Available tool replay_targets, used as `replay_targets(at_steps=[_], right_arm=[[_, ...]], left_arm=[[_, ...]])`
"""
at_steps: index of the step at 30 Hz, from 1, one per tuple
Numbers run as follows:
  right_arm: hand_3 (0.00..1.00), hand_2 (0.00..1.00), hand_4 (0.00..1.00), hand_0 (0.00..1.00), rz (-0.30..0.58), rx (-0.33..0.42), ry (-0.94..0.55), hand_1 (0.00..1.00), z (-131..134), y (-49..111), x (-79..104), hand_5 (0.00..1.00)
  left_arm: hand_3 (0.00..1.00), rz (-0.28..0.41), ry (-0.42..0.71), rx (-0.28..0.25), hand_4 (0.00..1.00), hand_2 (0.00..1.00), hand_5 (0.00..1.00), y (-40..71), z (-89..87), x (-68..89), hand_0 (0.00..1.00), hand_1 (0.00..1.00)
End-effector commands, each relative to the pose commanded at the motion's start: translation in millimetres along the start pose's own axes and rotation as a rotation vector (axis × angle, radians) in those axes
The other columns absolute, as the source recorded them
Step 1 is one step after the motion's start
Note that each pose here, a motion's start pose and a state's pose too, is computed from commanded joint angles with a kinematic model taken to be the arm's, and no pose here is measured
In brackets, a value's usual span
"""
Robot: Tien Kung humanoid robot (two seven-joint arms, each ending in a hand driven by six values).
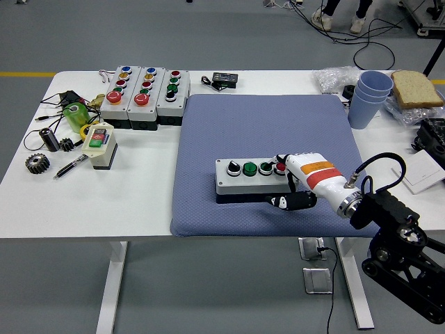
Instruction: Pick up the button,place it on the desk,press the button,press the button
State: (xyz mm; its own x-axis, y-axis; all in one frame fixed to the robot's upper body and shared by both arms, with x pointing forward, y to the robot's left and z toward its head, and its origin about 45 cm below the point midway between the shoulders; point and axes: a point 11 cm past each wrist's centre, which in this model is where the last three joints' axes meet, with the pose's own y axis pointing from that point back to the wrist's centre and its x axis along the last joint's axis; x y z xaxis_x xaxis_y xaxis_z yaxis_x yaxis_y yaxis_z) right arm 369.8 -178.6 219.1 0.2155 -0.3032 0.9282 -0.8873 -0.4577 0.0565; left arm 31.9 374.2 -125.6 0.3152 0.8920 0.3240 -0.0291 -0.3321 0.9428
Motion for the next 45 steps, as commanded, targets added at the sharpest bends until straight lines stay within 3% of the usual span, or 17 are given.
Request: replay_targets(at_steps=[1, 6, 7, 12, 13, 16, 21, 27, 38, 45], right_arm=[[0.762, 0.348, 0.882, 0.215, 0.037, 0.005, -0.029, 0.097, 0, 1.2, 10.5, 0.341], [0.762, 0.348, 0.882, 0.215, 0.176, 0.026, -0.201, 0.097, 3, 9.6, 57.1, 0.341], [0.778, 0.68, 0.882, 0.725, 0.2, 0.035, -0.243, 0.622, 4, 11.2, 65.7, 0.328], [0.778, 0.68, 0.882, 0.725, 0.357, 0.121, -0.422, 0.622, 17, 25.6, 117.3, 0.328], [0.739, 0.75, 0.863, 0.774, 0.393, 0.119, -0.465, 0.709, 24, 28.5, 126.9, 0.34], [0.739, 0.75, 0.863, 0.774, 0.469, 0.041, -0.598, 0.709, 59, 38.9, 138.1, 0.34], [0.721, 0.759, 0.817, 0.788, 0.537, -0.092, -0.841, 0.729, 107, 58.9, 130.5, 0.366], [0.719, 0.762, 0.819, 0.814, 0.589, -0.159, -1.124, 0.739, 130, 73.8, 112.3, 0.377], [0.724, 0.765, 0.826, 0.821, 0.616, -0.192, -1.603, 0.744, 140, 78.2, 89.0, 0.368], [0.722, 0.764, 0.805, 0.819, 0.605, -0.194, -1.643, 0.744, 140, 78.0, 85.9, 0.377]], left_arm=[[0.629, 0.0, 0.0, 0.001, 0.375, 0.7, 0.732, 0.0, -0.4, -0.1, 0.64, 0.692], [0.629, 0.001, 0.0, 0.001, 0.375, 0.7, 0.732, -0.2, -1.5, 0.2, 0.64, 0.692], [0.629, 0.001, 0.0, 0.001, 0.377, 0.699, 0.733, -0.2, -1.6, 0.2, 0.64, 0.692], [0.629, 0.003, 0.0, 0.0, 0.377, 0.699, 0.733, -0.3, -1.8, 1.4, 0.64, 0.692], [0.629, 0.004, 0.0, 0.0, 0.377, 0.698, 0.733, -0.3, -1.6, 1.6, 0.64, 0.692], [0.629, 0.005, 0.0, -0.002, 0.377, 0.698, 0.733, -0.3, -1.1, 2.1, 0.64, 0.692], [0.629, 0.005, 0.001, -0.003, 0.377, 0.698, 0.734, -0.2, -0.8, 1.6, 0.64, 0.692], [0.629, 0.001, -0.001, -0.002, 0.377, 0.697, 0.733, -0.1, -1.3, -0.3, 0.64, 0.692], [0.629, -0.002, -0.002, -0.003, 0.376, 0.703, 0.734, 0.1, -0.5, -2.0, 0.64, 0.692], [0.629, 0.0, -0.001, -0.006, 0.375, 0.705, 0.734, 0.1, 0.2, -1.3, 0.64, 0.692]])
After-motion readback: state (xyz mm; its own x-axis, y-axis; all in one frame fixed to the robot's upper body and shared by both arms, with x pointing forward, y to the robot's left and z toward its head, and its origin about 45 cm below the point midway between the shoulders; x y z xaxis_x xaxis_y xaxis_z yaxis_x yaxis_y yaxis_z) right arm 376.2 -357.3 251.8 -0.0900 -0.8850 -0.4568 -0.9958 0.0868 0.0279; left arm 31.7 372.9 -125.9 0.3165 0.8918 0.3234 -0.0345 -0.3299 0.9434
